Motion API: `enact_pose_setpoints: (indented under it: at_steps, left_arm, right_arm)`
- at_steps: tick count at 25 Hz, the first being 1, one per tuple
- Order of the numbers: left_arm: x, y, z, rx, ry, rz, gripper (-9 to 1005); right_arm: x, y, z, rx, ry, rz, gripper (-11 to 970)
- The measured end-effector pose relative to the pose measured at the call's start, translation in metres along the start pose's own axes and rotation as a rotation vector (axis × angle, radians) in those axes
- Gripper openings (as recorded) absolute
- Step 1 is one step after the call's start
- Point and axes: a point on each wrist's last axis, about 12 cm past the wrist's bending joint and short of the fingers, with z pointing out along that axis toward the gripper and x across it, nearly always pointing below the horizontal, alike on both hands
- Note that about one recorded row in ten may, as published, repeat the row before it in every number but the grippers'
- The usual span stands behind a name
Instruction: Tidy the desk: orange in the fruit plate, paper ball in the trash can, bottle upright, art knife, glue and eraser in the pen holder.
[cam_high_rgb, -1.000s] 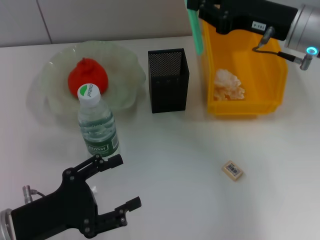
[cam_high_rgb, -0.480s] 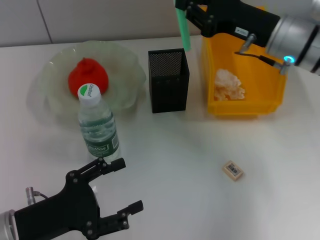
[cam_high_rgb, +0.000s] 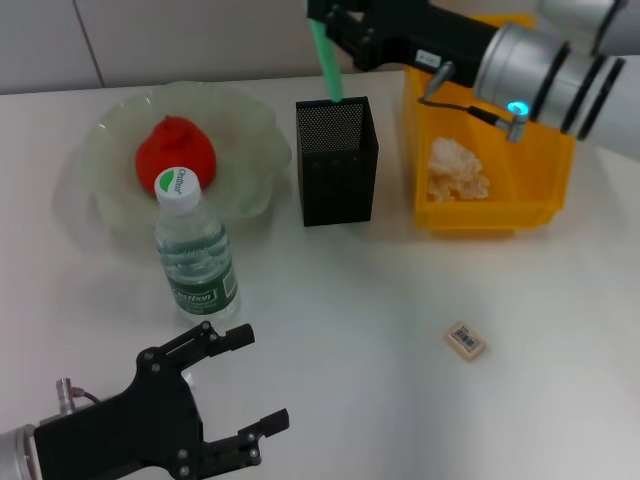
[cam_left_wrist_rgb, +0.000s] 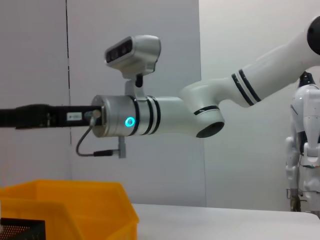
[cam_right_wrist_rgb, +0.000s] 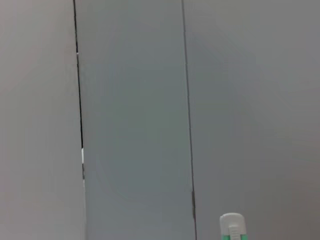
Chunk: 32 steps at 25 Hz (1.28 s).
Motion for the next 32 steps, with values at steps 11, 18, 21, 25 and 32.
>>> enact_pose_setpoints:
  at_steps: [11, 18, 21, 25, 32]
  left_arm:
    - [0.001, 0.0, -0.002, -0.005, 0.007, 0.004, 815]
    - [0.001, 0.002, -0.001, -0.007, 0.013, 0.008, 815]
    - [0.001, 0.002, -0.001, -0.007, 0.013, 0.008, 815]
    - [0.001, 0.002, -0.001, -0.007, 0.013, 0.008, 815]
    - [0.0, 0.001, 0.0, -0.002, 0.008, 0.007, 815]
  right_arm:
    - [0.012, 0.004, 0.009, 0.017, 0.048, -0.02, 165]
    - [0.02, 0.002, 0.001, 0.039, 0.065, -0.025, 166]
    - [0.021, 0.003, 0.0, 0.038, 0.07, -0.029, 169]
    - [0.025, 0.005, -0.005, 0.036, 0.071, -0.021, 180]
    - [0.031, 0.005, -0.018, 0.046, 0.062, -0.01, 365]
